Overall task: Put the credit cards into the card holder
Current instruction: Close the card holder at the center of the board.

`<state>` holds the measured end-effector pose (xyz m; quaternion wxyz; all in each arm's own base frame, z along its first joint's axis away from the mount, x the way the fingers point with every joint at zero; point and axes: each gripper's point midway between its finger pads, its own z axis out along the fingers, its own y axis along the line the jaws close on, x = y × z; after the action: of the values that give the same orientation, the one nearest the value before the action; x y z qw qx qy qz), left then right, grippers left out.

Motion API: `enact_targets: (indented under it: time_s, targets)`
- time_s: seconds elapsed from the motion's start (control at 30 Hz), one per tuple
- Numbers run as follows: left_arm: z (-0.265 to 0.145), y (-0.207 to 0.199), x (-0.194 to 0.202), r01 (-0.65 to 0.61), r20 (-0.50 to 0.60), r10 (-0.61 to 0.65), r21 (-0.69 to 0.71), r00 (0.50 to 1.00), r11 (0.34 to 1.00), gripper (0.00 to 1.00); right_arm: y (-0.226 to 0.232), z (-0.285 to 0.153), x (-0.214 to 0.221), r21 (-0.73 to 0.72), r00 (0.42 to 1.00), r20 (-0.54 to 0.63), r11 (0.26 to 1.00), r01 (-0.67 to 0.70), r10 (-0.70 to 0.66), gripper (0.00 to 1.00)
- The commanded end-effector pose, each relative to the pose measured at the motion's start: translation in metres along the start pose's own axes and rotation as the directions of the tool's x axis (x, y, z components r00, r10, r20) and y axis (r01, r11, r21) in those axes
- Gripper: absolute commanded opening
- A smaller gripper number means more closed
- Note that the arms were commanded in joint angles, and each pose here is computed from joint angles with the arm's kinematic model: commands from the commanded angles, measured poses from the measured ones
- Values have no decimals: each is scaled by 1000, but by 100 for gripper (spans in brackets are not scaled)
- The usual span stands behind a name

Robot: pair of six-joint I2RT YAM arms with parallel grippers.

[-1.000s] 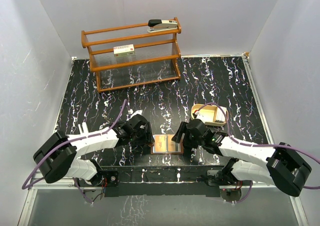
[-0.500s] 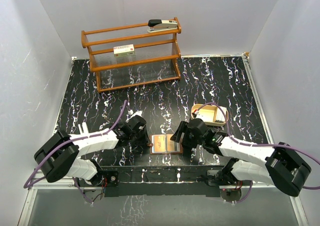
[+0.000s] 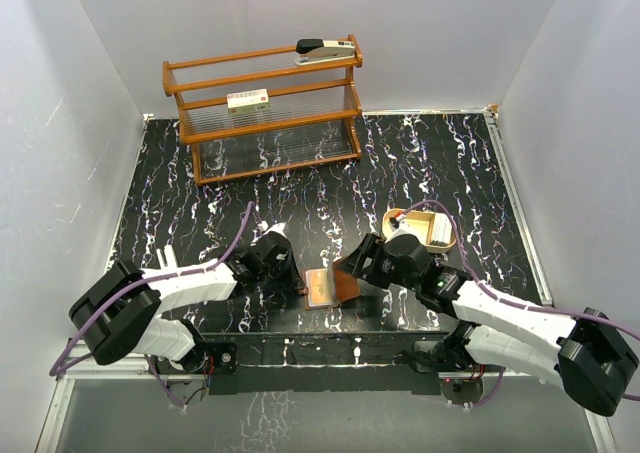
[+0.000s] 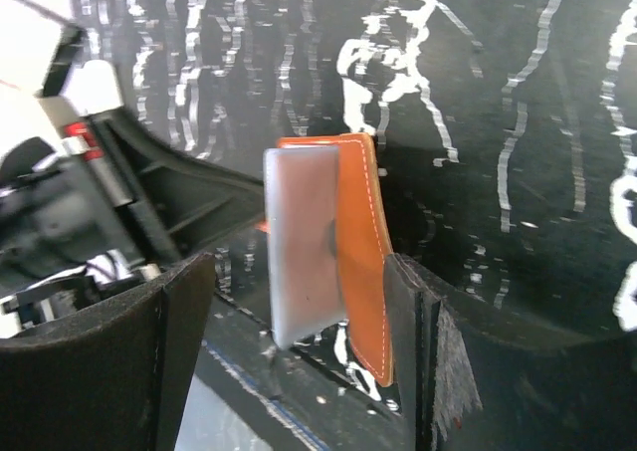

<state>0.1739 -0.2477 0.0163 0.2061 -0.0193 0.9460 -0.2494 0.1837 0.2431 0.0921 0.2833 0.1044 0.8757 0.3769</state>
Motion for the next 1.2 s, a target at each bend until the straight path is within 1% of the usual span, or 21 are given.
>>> enact_targets:
  time_s: [0.0,0.07,0.13,0.23,0.37,0.43,0.6,0.7,0.87,0.93,1.07,1.17]
  targets:
    - [-1,-40,6,14,-46,-6,183,999,983,2,73,-16,-9,-261,999,-23,965,-38,33,66]
    - [-1,-50,4,4,-43,6,224,999,975,2,80,-18,-9,-291,999,-36,956,-49,40,66]
    - [2,-56,5,8,-63,7,247,998,969,2,85,-18,-7,-318,998,-49,947,-56,42,66]
    - [0,-64,6,15,-70,5,287,998,958,1,82,-13,-6,-298,998,-52,953,-46,32,66]
    - [-4,-67,7,13,-66,8,316,998,949,1,65,-4,-5,-204,999,-50,979,3,-13,65]
    - [-6,-70,7,12,-67,12,337,998,942,1,52,-2,-4,-134,997,-57,990,38,-46,65]
    - [-12,-81,5,24,-70,4,387,998,922,0,33,-1,-4,-15,993,-77,996,88,-89,62]
    - [-16,-87,4,35,-66,-8,415,998,909,0,21,3,-2,58,990,-99,993,105,-98,56]
    - [-25,-105,-1,36,-63,-5,496,998,867,0,1,11,7,123,987,-134,987,108,-91,47]
    - [-19,-104,4,45,-92,0,492,996,870,1,-3,14,10,138,986,-144,984,109,-89,45]
    - [-13,-99,9,70,-110,-18,496,994,866,3,-8,16,11,157,985,-148,981,116,-93,36]
    - [-9,-97,12,93,-129,-31,507,991,857,5,-6,18,10,140,985,-143,984,111,-91,31]
